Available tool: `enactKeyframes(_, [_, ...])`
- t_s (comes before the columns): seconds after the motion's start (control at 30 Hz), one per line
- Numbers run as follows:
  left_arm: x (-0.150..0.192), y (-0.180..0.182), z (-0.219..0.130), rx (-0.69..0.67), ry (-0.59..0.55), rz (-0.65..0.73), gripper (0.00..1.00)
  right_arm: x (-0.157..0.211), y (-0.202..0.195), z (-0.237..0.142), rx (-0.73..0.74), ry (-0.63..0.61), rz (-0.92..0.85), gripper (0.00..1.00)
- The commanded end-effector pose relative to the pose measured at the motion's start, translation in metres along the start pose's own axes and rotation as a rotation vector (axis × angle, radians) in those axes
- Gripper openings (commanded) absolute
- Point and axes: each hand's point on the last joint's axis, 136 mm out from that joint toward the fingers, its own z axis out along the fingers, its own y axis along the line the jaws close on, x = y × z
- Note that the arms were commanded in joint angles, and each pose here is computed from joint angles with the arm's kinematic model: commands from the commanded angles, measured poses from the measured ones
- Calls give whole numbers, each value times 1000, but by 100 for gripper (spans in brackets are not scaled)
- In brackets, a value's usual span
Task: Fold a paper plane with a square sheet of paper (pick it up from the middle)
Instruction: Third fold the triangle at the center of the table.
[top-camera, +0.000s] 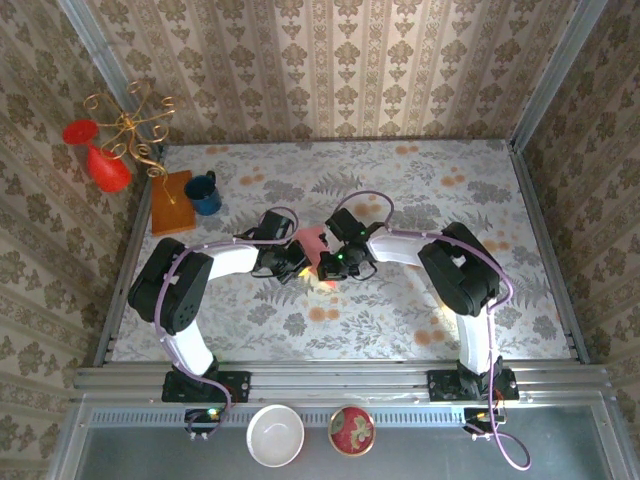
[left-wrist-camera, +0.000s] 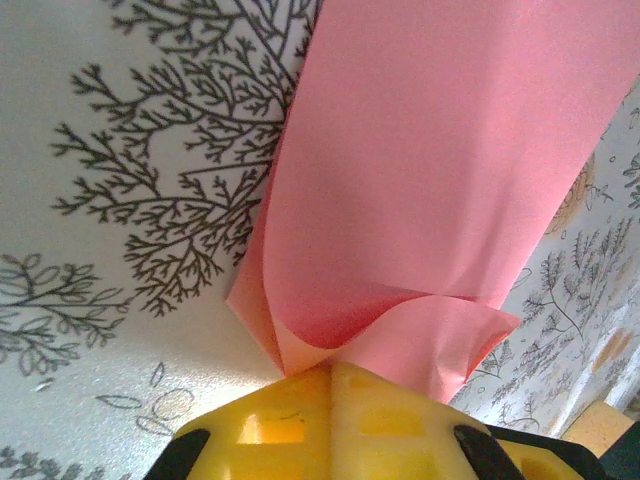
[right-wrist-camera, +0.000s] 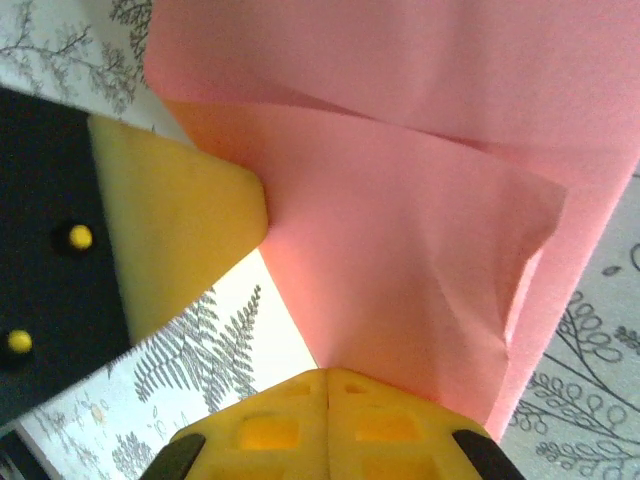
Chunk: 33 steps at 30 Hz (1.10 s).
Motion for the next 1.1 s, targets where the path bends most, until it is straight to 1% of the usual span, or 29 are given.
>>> enactKeyframes(0.0, [10, 75, 13, -251, 26, -68, 4, 31, -15, -6, -5, 74, 11, 9])
enactKeyframes(0.13, [9, 75, 14, -252, 29, -65, 4, 48, -22, -15, -26, 77, 9, 9])
enactKeyframes(0.27, [8, 69, 14, -238, 33, -53, 4, 58, -21, -28, -38, 68, -39, 10])
enactKeyframes(0.37, [6, 63, 14, -222, 31, -43, 4, 44, -7, -45, -52, 11, -102, 10])
enactKeyframes(0.43, [5, 59, 13, -207, 25, -39, 4, 31, 10, -56, -92, -41, -135, 10])
enactKeyframes(0.5, [5, 55, 13, -197, 22, -34, 4, 21, 20, -59, -111, -72, -139, 10])
enactKeyframes(0.6, [5, 52, 13, -186, 20, -34, 4, 7, 22, -47, -97, -81, -118, 9])
enactKeyframes(0.7, [6, 50, 15, -179, 25, -31, 4, -5, 12, -30, -35, -63, -73, 6])
enactKeyframes(0.8, [6, 48, 14, -169, 25, -29, 4, -10, 4, -19, 4, -51, -47, 5])
enactKeyframes(0.97, [3, 30, 12, -98, 18, 4, 4, -5, -8, -8, 42, -18, -30, 4])
enactKeyframes(1.07, [-1, 8, 4, -36, 4, 60, 5, 1, -25, -3, 103, 2, -8, 3])
